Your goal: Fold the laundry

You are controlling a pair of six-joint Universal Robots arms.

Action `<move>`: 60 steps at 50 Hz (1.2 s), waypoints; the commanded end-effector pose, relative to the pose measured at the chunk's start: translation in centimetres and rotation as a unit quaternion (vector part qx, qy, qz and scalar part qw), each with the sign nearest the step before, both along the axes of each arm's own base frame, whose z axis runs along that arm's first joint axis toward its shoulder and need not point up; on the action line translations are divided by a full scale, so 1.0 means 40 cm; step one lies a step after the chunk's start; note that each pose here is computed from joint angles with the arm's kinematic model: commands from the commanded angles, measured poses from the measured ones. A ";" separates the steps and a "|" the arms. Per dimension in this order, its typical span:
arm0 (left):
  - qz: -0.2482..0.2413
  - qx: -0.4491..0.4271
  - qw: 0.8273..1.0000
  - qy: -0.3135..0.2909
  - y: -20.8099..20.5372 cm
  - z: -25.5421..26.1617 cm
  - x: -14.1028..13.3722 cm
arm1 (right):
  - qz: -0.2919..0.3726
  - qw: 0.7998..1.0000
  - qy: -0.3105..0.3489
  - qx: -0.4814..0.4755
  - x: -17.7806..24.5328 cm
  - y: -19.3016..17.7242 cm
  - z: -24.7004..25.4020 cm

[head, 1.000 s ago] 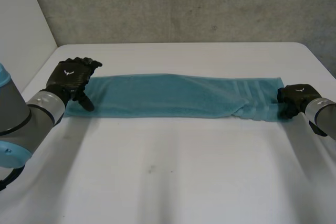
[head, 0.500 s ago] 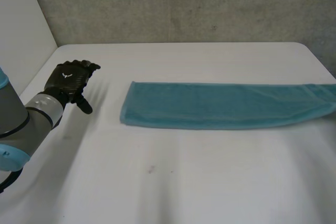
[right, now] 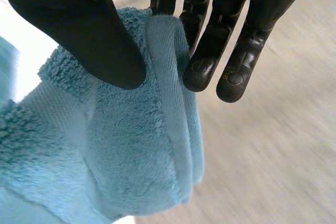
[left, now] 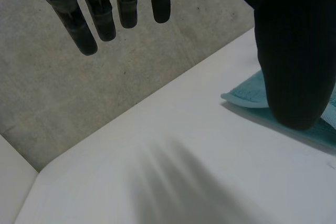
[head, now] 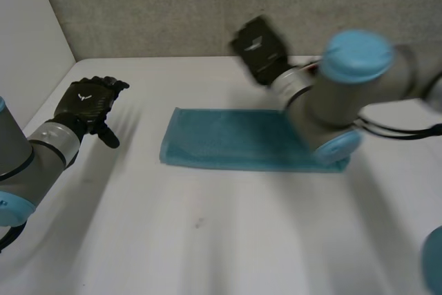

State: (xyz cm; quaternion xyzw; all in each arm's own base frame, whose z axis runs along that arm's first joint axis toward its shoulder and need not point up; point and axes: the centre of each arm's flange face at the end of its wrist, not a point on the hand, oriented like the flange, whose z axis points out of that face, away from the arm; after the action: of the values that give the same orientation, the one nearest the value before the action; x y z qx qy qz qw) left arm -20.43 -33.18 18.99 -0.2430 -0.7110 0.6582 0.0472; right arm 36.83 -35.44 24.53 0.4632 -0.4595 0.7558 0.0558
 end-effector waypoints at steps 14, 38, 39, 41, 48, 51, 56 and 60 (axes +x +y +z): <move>-0.016 -0.018 1.000 0.004 -0.004 0.025 -0.022 | 0.112 0.988 -0.060 0.090 0.193 0.219 -0.077; -0.152 -0.043 0.987 0.018 -0.034 -0.040 -0.297 | -0.153 0.899 -0.134 0.389 -0.305 0.087 -0.229; -0.151 -0.043 0.987 0.018 -0.036 -0.043 -0.298 | -0.155 0.899 -0.136 0.387 -0.315 0.083 -0.238; -0.150 -0.038 0.988 0.016 -0.036 -0.052 -0.297 | -0.156 0.900 -0.141 0.383 -0.324 0.074 -0.243; -0.143 -0.025 0.989 0.012 -0.020 -0.062 -0.285 | -0.161 0.898 -0.148 0.382 -0.345 0.042 -0.290; -0.137 -0.025 0.990 0.011 -0.015 -0.057 -0.279 | -0.166 0.894 -0.142 0.390 -0.345 0.033 -0.322; -0.122 -0.024 0.992 0.010 0.006 -0.029 -0.247 | -0.173 0.899 -0.149 0.374 -0.352 0.009 -0.303; -0.112 -0.024 0.993 0.010 0.012 -0.012 -0.223 | -0.171 0.907 -0.150 0.356 -0.345 -0.014 -0.268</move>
State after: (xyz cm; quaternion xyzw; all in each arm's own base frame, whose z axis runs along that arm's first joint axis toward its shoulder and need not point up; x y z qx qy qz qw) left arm -30.58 -33.19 17.55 -0.3240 -0.6586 0.6665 0.1307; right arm 22.84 -34.95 12.23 0.2479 -0.7847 0.5646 -0.0637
